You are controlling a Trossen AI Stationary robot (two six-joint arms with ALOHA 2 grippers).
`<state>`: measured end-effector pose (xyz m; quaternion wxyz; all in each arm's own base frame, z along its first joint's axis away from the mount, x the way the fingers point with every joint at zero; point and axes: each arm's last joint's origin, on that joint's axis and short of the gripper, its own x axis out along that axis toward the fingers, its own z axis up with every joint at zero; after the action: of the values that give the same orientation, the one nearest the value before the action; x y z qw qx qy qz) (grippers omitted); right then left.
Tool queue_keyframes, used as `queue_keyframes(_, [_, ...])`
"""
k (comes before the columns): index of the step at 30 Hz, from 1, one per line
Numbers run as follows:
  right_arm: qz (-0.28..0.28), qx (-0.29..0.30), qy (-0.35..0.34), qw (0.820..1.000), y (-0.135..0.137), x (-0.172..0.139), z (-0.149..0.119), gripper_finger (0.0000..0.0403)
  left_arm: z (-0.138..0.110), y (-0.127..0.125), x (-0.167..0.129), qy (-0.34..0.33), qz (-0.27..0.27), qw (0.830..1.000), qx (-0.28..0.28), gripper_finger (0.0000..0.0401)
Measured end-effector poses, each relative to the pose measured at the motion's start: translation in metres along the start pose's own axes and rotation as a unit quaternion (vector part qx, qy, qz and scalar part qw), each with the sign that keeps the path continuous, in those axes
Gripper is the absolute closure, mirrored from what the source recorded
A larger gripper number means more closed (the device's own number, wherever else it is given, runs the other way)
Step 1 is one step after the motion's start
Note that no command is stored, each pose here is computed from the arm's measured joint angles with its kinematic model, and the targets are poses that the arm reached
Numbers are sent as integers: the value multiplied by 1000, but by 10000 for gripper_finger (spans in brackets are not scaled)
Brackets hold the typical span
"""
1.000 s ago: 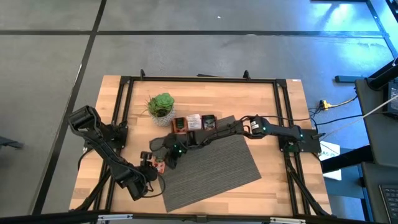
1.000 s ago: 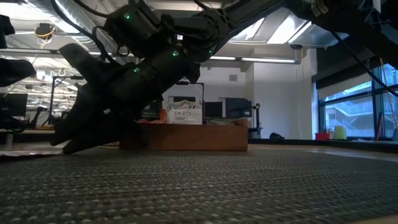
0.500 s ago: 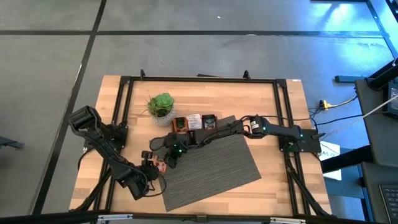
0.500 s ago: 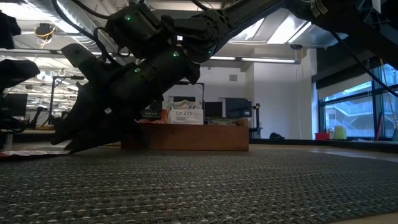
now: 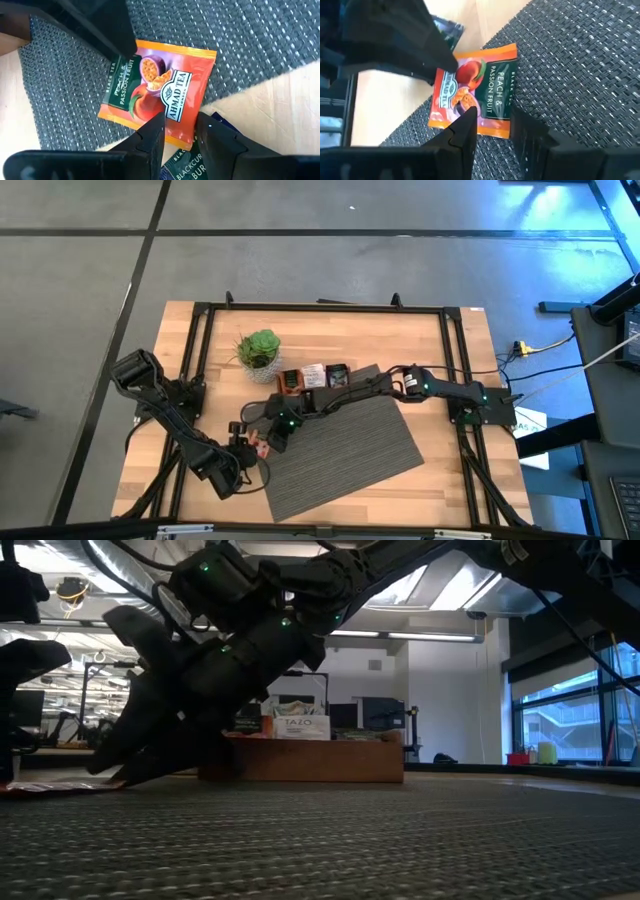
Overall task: Pick & Place Tea
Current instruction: Put the orange tea bag into the left slot of the wooden organizer
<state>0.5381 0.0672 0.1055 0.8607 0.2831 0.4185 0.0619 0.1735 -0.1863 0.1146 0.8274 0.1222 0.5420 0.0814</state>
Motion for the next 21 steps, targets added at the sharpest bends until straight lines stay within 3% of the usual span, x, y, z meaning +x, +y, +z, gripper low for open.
queue_keyframes(9, [-10, -34, 0, 999, 2, 1, -2, 285, 0, 0, 0, -1, 2, 1000, -21, 292])
queue_keyframes(15, [0, 15, 1, 1000, 2, 1, -2, 285, 2, 2, 1, 0, 3, 999, -32, 292])
queue_keyframes(21, [24, 24, 3, 999, 3, 2, -1, 285, 6, 6, 4, 5, 5, 999, -44, 292])
